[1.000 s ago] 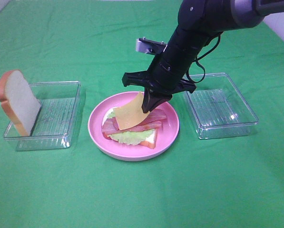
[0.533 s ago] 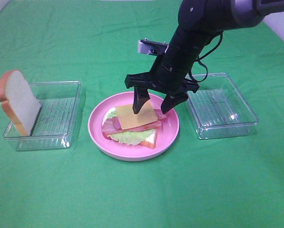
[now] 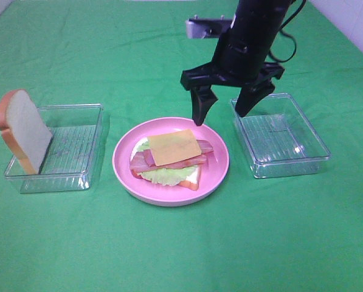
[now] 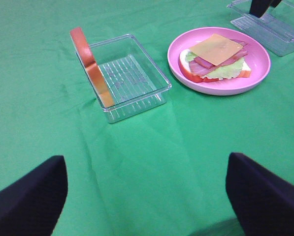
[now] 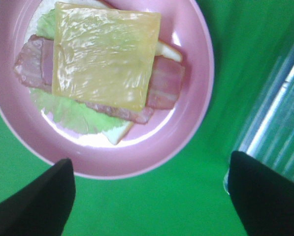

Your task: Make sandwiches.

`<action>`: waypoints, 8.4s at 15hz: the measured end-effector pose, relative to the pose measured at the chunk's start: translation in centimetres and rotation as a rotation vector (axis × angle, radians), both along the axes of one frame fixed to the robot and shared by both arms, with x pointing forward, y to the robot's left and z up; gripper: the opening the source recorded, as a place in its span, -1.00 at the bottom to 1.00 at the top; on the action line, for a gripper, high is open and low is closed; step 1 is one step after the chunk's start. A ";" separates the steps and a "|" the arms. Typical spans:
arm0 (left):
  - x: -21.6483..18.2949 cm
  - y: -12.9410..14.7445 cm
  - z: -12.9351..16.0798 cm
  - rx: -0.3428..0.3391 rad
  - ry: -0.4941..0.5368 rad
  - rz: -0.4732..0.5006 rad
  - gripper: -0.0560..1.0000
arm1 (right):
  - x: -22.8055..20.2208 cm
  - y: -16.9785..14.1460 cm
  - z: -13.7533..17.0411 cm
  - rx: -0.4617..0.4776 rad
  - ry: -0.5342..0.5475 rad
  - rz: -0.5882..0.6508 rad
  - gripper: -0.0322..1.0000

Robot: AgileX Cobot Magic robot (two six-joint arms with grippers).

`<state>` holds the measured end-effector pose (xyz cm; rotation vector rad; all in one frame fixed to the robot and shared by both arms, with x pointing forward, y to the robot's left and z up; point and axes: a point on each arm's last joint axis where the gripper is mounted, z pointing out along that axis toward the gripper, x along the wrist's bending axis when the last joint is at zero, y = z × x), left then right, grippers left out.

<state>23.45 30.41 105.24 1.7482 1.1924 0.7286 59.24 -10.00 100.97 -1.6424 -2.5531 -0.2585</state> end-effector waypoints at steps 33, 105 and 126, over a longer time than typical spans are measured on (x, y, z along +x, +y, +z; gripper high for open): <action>8.0 -3.1 4.3 -0.052 0.128 0.071 0.60 | -36.9 -19.8 3.6 0.278 -0.882 0.093 0.59; 37.9 -20.5 -12.2 -0.493 0.924 -0.002 -0.50 | -36.8 -19.8 3.5 0.272 -0.884 0.092 0.58; 28.6 -13.4 6.6 -0.041 0.606 -0.020 0.52 | -36.8 -19.8 3.6 0.274 -0.888 0.092 0.58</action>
